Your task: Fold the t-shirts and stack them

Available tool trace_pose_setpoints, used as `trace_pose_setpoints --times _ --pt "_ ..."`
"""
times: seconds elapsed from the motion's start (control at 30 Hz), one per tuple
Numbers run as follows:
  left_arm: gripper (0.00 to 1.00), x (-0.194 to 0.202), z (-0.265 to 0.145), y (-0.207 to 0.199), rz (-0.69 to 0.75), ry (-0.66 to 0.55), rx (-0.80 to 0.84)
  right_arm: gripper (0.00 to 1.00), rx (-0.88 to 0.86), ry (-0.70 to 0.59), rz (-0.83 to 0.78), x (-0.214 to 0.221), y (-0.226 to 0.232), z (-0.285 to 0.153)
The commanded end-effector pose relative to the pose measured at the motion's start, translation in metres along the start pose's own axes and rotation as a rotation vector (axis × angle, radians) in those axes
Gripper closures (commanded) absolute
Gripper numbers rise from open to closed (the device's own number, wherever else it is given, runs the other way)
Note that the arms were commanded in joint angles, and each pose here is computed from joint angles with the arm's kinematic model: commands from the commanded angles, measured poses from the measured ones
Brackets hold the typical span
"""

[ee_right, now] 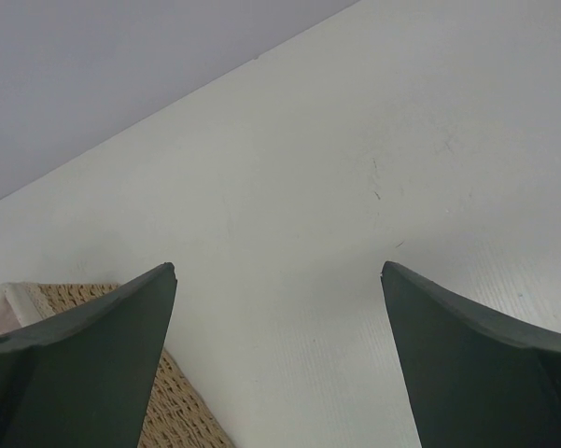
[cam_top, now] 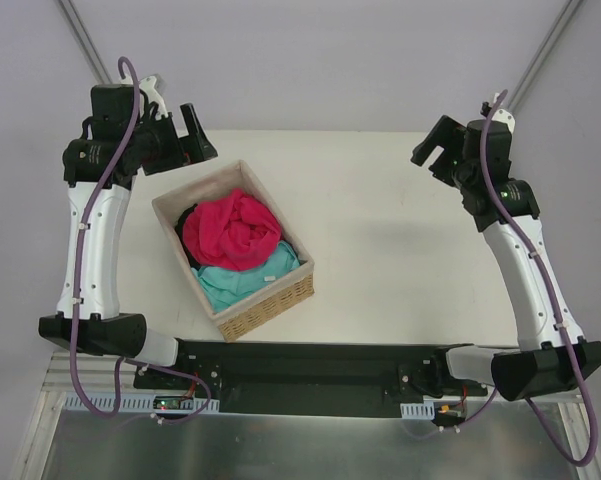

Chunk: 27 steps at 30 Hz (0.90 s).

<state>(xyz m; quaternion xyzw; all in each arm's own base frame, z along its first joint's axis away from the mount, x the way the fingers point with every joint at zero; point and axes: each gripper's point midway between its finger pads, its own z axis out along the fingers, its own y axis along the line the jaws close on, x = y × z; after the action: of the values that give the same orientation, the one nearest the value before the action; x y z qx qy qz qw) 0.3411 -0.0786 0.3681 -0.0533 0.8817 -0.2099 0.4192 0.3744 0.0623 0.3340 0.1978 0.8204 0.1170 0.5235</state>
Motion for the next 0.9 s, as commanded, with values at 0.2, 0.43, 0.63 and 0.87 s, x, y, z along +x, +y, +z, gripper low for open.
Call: trace_pose_setpoints --times 0.2,0.43,0.63,0.87 --pt "0.01 0.021 -0.025 0.024 -0.005 0.036 -0.14 0.04 -0.057 -0.042 -0.004 -0.01 0.004 -0.028" --pt "0.01 0.053 -0.039 0.044 -0.052 0.097 -0.245 0.04 -0.054 0.017 -0.029 0.01 -0.005 -0.037" --pt "0.02 0.096 -0.03 0.069 -0.126 0.19 -0.345 0.04 -0.053 0.026 -0.064 0.017 -0.011 -0.042" --pt "0.09 0.117 -0.023 0.096 -0.191 0.199 -0.475 0.04 -0.112 0.089 -0.092 0.029 -0.001 -0.038"
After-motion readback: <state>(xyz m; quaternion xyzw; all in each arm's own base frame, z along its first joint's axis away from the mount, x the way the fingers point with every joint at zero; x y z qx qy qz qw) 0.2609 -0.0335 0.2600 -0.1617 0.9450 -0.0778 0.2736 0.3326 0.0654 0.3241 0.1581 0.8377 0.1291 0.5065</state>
